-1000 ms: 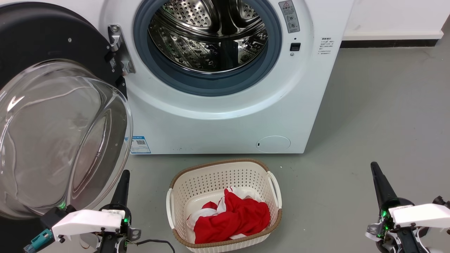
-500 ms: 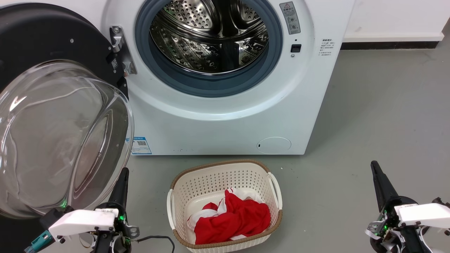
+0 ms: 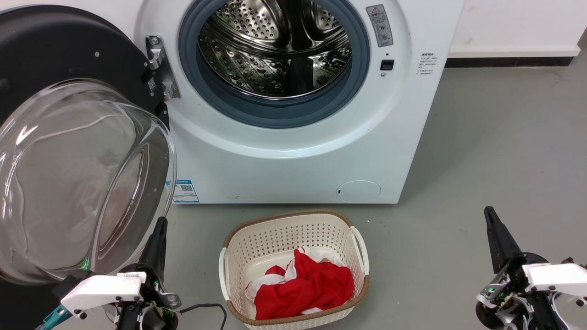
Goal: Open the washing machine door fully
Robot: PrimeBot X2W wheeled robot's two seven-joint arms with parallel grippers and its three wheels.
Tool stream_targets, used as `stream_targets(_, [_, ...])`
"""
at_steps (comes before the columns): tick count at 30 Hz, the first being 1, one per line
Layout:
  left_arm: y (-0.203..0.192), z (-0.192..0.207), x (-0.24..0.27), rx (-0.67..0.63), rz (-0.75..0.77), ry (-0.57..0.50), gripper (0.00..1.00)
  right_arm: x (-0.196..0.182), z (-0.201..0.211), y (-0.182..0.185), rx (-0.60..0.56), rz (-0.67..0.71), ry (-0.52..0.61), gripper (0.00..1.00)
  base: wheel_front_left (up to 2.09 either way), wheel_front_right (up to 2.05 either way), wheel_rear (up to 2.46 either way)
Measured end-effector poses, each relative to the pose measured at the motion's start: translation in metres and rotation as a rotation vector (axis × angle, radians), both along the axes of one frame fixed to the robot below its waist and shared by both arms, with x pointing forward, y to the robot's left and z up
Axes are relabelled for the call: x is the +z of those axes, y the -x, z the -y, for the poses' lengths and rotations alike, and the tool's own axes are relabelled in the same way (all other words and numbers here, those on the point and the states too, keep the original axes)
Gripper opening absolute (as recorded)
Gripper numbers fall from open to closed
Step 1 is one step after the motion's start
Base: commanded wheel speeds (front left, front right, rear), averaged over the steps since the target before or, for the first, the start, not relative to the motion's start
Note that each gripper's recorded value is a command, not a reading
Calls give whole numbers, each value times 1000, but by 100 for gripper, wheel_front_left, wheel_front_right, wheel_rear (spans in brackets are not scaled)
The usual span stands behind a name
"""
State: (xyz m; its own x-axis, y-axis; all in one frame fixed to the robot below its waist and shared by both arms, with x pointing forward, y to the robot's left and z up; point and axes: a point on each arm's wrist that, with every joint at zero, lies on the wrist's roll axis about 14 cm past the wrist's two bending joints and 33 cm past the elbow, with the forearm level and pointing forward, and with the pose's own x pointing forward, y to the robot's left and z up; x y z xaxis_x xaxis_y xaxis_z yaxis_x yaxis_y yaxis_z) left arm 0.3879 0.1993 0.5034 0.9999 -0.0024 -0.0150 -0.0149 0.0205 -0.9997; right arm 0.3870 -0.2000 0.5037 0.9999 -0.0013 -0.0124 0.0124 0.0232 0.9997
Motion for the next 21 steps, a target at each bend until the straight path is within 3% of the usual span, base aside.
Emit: stream_targets(21, [0, -1, 1, 2, 6, 24, 0, 1, 0, 0, 0, 3, -27, 0, 0, 0, 0])
